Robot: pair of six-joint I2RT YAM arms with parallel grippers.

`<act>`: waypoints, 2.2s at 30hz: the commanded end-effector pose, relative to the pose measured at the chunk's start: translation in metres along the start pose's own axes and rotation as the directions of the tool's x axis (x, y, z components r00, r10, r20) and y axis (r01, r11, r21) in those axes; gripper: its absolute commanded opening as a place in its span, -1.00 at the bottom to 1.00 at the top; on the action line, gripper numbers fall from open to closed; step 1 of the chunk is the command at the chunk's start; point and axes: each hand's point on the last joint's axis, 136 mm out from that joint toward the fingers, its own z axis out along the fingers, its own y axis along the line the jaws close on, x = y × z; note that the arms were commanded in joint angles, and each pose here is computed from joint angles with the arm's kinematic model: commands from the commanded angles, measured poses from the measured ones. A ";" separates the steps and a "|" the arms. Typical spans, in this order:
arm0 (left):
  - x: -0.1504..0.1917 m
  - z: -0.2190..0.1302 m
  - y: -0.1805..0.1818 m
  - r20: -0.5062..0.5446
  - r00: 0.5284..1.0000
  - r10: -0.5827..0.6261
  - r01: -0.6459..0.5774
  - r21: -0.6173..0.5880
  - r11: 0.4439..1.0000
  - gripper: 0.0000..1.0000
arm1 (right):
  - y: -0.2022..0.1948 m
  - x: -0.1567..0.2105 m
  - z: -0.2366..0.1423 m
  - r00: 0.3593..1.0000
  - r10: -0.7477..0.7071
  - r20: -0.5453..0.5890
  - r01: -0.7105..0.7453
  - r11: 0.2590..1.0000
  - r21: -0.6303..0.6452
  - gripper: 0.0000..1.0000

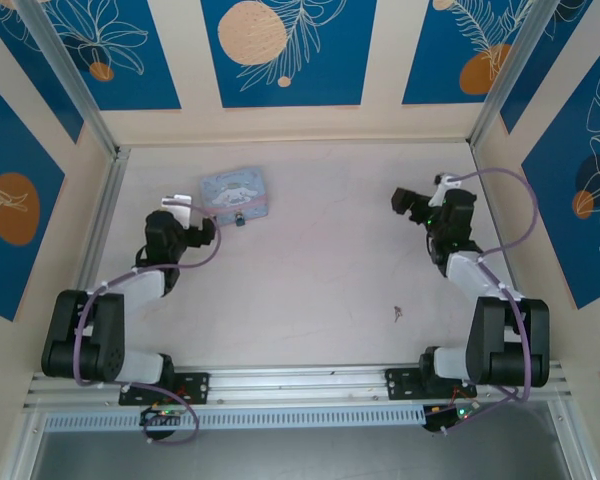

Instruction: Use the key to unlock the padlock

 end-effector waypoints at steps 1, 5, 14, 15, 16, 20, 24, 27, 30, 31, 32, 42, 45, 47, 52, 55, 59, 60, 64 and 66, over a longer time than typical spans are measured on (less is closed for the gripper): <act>-0.017 0.003 0.013 -0.051 0.994 -0.101 0.100 -0.035 0.994 1.00 | -0.011 0.027 0.001 0.920 0.337 -0.200 -0.334 0.941 0.048 0.99; -0.043 0.029 0.016 -0.179 0.963 -0.202 0.197 -0.046 0.979 1.00 | 0.008 0.035 0.009 0.877 0.374 -0.302 -0.394 0.919 -0.003 0.95; -0.040 0.109 0.000 -0.494 0.793 -0.357 0.385 -0.049 0.922 1.00 | 0.044 0.058 -0.009 0.804 0.360 -0.472 -0.401 0.916 0.016 0.78; -0.037 0.115 -0.003 -0.516 0.774 -0.368 0.403 -0.049 0.914 1.00 | 0.048 0.059 -0.012 0.802 0.356 -0.479 -0.403 0.915 0.005 0.78; -0.032 0.122 -0.006 -0.535 0.754 -0.382 0.422 -0.052 0.905 1.00 | 0.051 0.060 -0.015 0.799 0.356 -0.484 -0.409 0.913 -0.003 0.78; -0.018 0.138 -0.022 -0.586 0.689 -0.427 0.505 -0.035 0.862 1.00 | 0.068 0.064 -0.028 0.795 0.344 -0.500 -0.415 0.909 -0.034 0.78; -0.016 0.139 -0.049 -0.617 0.656 -0.434 0.569 0.027 0.822 1.00 | 0.082 0.072 -0.032 0.797 0.313 -0.517 -0.399 0.915 -0.060 0.78; -0.020 0.128 -0.083 -0.647 0.665 -0.373 0.576 0.127 0.807 1.00 | 0.090 0.080 -0.029 0.791 0.293 -0.537 -0.384 0.921 -0.063 0.78; -0.016 0.109 -0.124 -0.678 0.679 -0.281 0.553 0.221 0.803 1.00 | 0.094 0.088 -0.024 0.784 0.285 -0.552 -0.377 0.924 -0.058 0.77; -0.015 0.101 -0.138 -0.686 0.682 -0.251 0.545 0.249 0.800 1.00 | 0.095 0.090 -0.023 0.781 0.284 -0.556 -0.377 0.924 -0.058 0.77; -0.012 0.092 -0.153 -0.694 0.684 -0.226 0.540 0.273 0.796 1.00 | 0.096 0.092 -0.022 0.777 0.284 -0.562 -0.379 0.924 -0.056 0.77; 0.001 0.013 -0.224 -0.630 0.746 -0.214 0.498 0.316 0.807 1.00 | 0.092 0.091 -0.003 0.788 0.254 -0.561 -0.336 0.941 -0.045 0.77; 0.001 0.008 -0.201 -0.595 0.740 -0.313 0.516 0.204 0.832 1.00 | 0.095 0.082 0.022 0.788 0.237 -0.569 -0.317 0.947 -0.045 0.77; 0.000 0.007 -0.194 -0.581 0.740 -0.339 0.518 0.170 0.838 1.00 | 0.099 0.078 0.042 0.778 0.229 -0.585 -0.318 0.947 -0.052 0.77; -0.009 0.016 -0.198 -0.592 0.714 -0.374 0.554 0.150 0.819 1.00 | 0.114 0.077 0.088 0.742 0.216 -0.634 -0.337 0.939 -0.074 0.66; -0.013 0.025 -0.205 -0.608 0.692 -0.390 0.578 0.144 0.803 1.00 | 0.120 0.083 0.112 0.716 0.226 -0.660 -0.367 0.927 -0.081 0.60; -0.016 0.035 -0.211 -0.612 0.676 -0.409 0.598 0.133 0.790 1.00 | 0.137 0.092 0.135 0.676 0.231 -0.700 -0.429 0.896 -0.119 0.45; -0.016 0.037 -0.212 -0.615 0.672 -0.413 0.603 0.130 0.787 1.00 | 0.142 0.095 0.139 0.668 0.229 -0.708 -0.441 0.888 -0.129 0.40; -0.010 0.044 -0.213 -0.627 0.651 -0.427 0.612 0.102 0.784 1.00 | 0.159 0.106 0.145 0.645 0.223 -0.731 -0.479 0.863 -0.159 0.32; -0.007 0.046 -0.211 -0.630 0.641 -0.438 0.620 0.088 0.780 1.00 | 0.167 0.113 0.145 0.634 0.215 -0.742 -0.492 0.854 -0.173 0.30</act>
